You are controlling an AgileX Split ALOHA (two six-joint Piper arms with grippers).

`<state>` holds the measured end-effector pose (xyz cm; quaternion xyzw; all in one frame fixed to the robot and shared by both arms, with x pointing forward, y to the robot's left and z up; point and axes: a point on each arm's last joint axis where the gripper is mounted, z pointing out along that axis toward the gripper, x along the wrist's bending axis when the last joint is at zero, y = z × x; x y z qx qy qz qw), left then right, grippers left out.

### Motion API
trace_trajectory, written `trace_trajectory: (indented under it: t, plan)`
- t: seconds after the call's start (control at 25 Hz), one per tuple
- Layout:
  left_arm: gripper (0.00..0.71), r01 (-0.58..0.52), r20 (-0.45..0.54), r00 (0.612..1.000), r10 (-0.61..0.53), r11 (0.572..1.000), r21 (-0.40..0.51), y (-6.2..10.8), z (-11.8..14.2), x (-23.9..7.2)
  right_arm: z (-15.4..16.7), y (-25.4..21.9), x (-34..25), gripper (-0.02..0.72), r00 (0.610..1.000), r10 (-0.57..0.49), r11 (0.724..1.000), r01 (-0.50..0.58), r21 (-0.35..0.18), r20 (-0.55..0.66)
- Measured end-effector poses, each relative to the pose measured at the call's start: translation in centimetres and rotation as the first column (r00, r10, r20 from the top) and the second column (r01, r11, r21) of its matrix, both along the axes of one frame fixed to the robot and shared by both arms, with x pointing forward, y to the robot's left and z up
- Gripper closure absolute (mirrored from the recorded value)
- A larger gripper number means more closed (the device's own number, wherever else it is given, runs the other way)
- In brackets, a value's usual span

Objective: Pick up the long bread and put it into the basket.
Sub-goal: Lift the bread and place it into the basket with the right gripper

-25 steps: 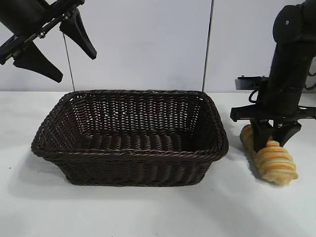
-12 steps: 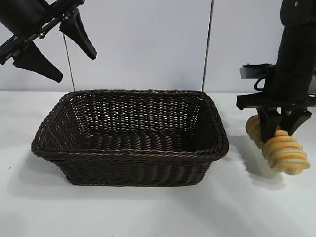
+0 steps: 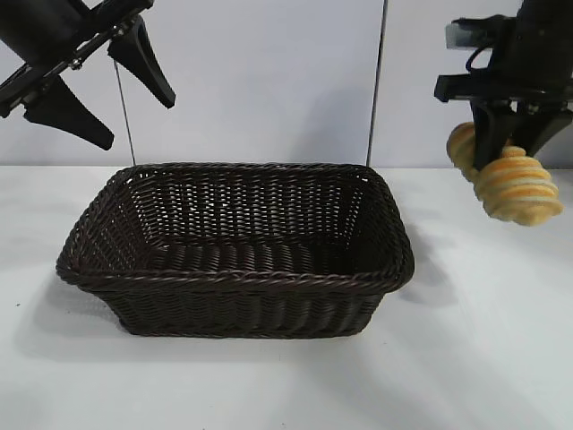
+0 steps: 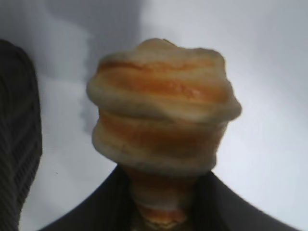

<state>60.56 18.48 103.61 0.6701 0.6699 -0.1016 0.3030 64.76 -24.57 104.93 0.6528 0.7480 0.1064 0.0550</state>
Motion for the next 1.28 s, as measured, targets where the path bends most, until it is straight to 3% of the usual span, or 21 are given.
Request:
trace_trajectory:
  t: [0.28, 0.56, 0.72, 0.96, 1.12, 1.28]
  plan:
    - [0.170, 0.000, 0.000, 1.000, 0.000, 1.000, 0.000, 0.0, 0.0, 0.0, 0.1, 1.0, -0.2, 0.461, 1.000, 0.024, 0.996, -0.023, 0.088, -0.014]
    - [0.170, 0.000, 0.000, 1.000, 0.000, 1.000, 0.000, 0.0, 0.0, 0.0, 0.1, 5.7, -1.2, 0.461, 0.989, 0.147, 0.985, -0.145, 0.090, -0.017]
    - [0.170, 0.000, 0.000, 1.000, 0.000, 1.000, 0.000, 0.0, 0.0, 0.0, 0.2, 9.5, -2.2, 0.461, 0.970, 0.241, 0.966, -0.242, 0.092, 0.017]
    - [0.170, 0.000, 0.000, 1.000, 0.000, 1.000, 0.000, 0.0, 0.0, 0.0, 0.3, 14.9, -4.0, 0.461, 0.916, 0.391, 0.913, -0.398, 0.088, 0.090]
    - [0.170, 0.000, 0.000, 1.000, 0.000, 1.000, 0.000, 0.0, 0.0, 0.0, -0.6, 17.3, -4.6, 0.461, 0.892, 0.439, 0.889, -0.449, 0.089, 0.109]
    - [0.170, 0.005, -0.007, 1.000, -0.005, 1.000, 0.000, 0.0, 0.0, -0.1, -2.5, 18.5, -4.3, 0.461, 0.888, 0.452, 0.883, -0.459, 0.096, 0.088]
